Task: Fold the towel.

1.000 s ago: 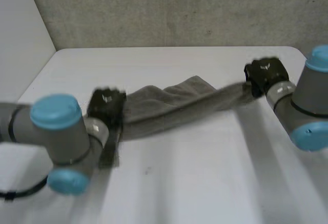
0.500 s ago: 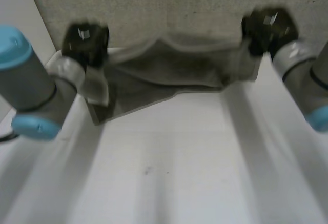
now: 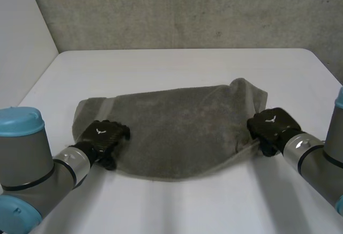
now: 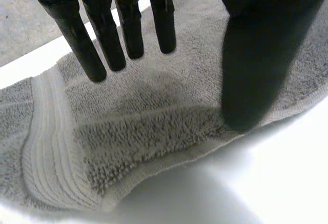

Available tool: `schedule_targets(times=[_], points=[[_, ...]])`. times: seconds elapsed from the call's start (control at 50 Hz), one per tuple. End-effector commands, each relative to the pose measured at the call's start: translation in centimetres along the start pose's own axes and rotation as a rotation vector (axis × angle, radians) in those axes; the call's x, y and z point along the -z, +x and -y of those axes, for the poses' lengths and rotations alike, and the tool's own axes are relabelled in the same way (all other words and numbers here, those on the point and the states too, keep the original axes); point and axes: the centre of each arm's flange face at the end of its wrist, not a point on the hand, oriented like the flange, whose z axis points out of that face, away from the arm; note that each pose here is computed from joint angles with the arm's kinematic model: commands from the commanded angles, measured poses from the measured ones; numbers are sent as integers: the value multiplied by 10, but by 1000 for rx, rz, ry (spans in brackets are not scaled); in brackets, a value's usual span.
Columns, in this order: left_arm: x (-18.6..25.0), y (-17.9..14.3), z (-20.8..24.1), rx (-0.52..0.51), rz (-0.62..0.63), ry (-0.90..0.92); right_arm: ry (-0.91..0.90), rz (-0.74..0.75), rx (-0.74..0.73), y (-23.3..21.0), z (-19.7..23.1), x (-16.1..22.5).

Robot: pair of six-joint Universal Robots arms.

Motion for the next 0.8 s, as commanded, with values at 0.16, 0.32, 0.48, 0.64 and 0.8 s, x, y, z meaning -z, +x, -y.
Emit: schedule_targets(times=[0.16,0.32,0.48,0.64,0.8], points=[[26,12,-5,2,-11,-2,61,-150,-284,44,-10,-18],[30,11,-12,-5,20,53,31,-135,-300,38,-19,-22],[16,6,-14,-33,69,150,29,-126,-304,35,-19,-22],[-4,2,-25,-29,93,127,25,-128,-306,35,-20,-22],[-18,-21,-26,-13,195,106,31,-139,-308,40,-19,-22]])
